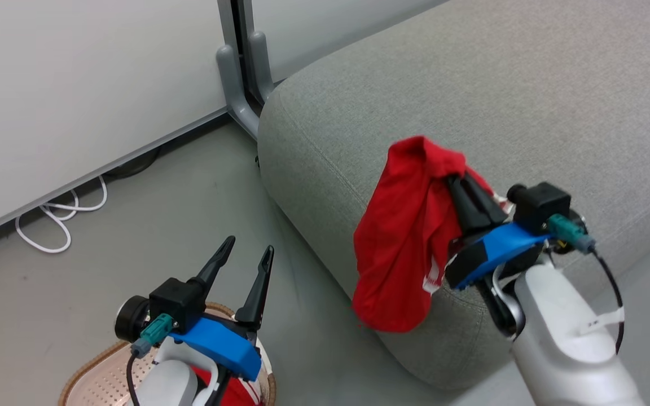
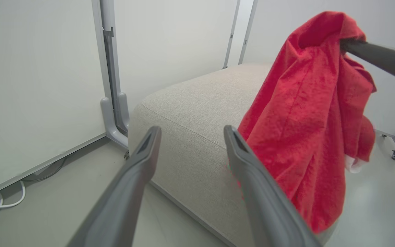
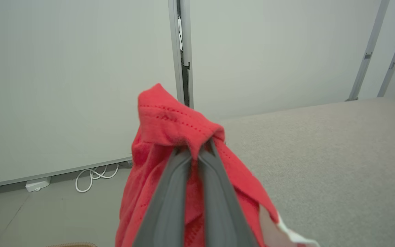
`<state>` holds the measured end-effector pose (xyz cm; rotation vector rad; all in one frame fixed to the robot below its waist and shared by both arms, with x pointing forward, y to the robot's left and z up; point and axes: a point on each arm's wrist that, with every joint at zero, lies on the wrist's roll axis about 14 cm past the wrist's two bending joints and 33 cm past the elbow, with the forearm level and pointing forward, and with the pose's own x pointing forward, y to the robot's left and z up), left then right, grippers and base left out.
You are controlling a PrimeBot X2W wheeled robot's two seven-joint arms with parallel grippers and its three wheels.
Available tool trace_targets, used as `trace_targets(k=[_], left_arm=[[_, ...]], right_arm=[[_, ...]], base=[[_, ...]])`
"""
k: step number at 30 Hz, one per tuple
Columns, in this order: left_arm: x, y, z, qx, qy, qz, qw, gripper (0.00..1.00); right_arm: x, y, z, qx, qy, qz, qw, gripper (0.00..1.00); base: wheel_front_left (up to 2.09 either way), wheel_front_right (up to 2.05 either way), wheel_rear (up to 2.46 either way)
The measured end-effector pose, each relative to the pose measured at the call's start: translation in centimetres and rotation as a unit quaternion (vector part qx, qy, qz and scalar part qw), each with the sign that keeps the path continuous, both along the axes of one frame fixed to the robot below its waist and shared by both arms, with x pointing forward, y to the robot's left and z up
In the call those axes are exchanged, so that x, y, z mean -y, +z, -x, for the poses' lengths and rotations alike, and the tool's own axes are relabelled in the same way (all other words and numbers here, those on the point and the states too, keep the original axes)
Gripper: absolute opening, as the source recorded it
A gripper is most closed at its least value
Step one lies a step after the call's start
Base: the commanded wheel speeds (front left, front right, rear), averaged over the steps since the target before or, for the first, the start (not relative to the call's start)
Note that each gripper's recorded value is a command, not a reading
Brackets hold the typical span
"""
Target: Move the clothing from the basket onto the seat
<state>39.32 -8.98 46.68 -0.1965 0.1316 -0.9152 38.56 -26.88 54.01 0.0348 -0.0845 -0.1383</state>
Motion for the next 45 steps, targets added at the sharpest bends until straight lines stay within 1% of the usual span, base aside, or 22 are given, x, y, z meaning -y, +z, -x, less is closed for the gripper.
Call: trace_targets(k=[7, 13, 15, 18, 21, 25, 27, 32, 36, 41, 45], left_arm=[[-0.3, -0.4, -2.2, 0.008, 0.001, 0.005, 1.000, 1.00], [-1.4, -1.4, -4.7, 0.015, 0.008, 0.005, 1.000, 1.00], [-1.8, -2.1, -5.5, 0.016, 0.011, 0.002, 1.000, 1.00], [-2.5, -3.2, -6.8, 0.017, 0.014, -0.002, 1.000, 1.00], [-3.2, -4.5, -8.1, 0.017, 0.016, -0.007, 1.000, 1.00], [-3.9, -6.4, -9.6, 0.015, 0.019, -0.012, 1.000, 1.00], [-4.3, -7.6, -10.3, 0.012, 0.020, -0.016, 1.000, 1.00], [-4.5, -10.5, -11.1, -0.004, 0.017, -0.022, 1.000, 1.00], [-4.4, -12.1, -11.2, -0.018, 0.014, -0.020, 1.000, 1.00], [-4.2, -12.4, -11.0, -0.022, 0.010, -0.020, 1.000, 1.00], [-4.3, -12.2, -10.9, -0.021, 0.011, -0.022, 0.999, 1.00]], right_arm=[[4.0, 4.5, -4.4, 0.038, -0.041, 0.036, 0.998, 0.00], [9.0, 8.7, -7.7, 0.072, -0.088, 0.078, 0.990, 0.00], [10.4, 9.5, -8.8, 0.077, -0.101, 0.089, 0.988, 0.00], [12.6, 9.6, -10.0, 0.074, -0.125, 0.101, 0.984, 0.00], [14.1, 8.3, -11.3, 0.059, -0.141, 0.104, 0.983, 0.00], [15.6, 5.1, -12.9, 0.034, -0.162, 0.088, 0.982, 0.00], [15.9, 3.1, -13.7, 0.016, -0.168, 0.082, 0.982, 0.00], [16.0, -3.4, -14.6, -0.049, -0.174, 0.066, 0.981, 0.00], [15.9, -6.9, -14.5, -0.085, -0.180, 0.055, 0.978, 0.00], [16.0, -9.0, -13.9, -0.110, -0.187, 0.046, 0.975, 0.00], [15.9, -8.9, -13.8, -0.108, -0.189, 0.042, 0.975, 0.00]], base=[[0.00, 0.00, 0.00], [0.00, 0.00, 0.00], [0.00, 0.00, 0.00], [0.00, 0.00, 0.00], [0.00, 0.00, 0.00], [0.00, 0.00, 0.00], [0.00, 0.00, 0.00], [0.00, 0.00, 0.00], [0.00, 0.00, 0.00], [0.00, 0.00, 0.00], [0.00, 0.00, 0.00]])
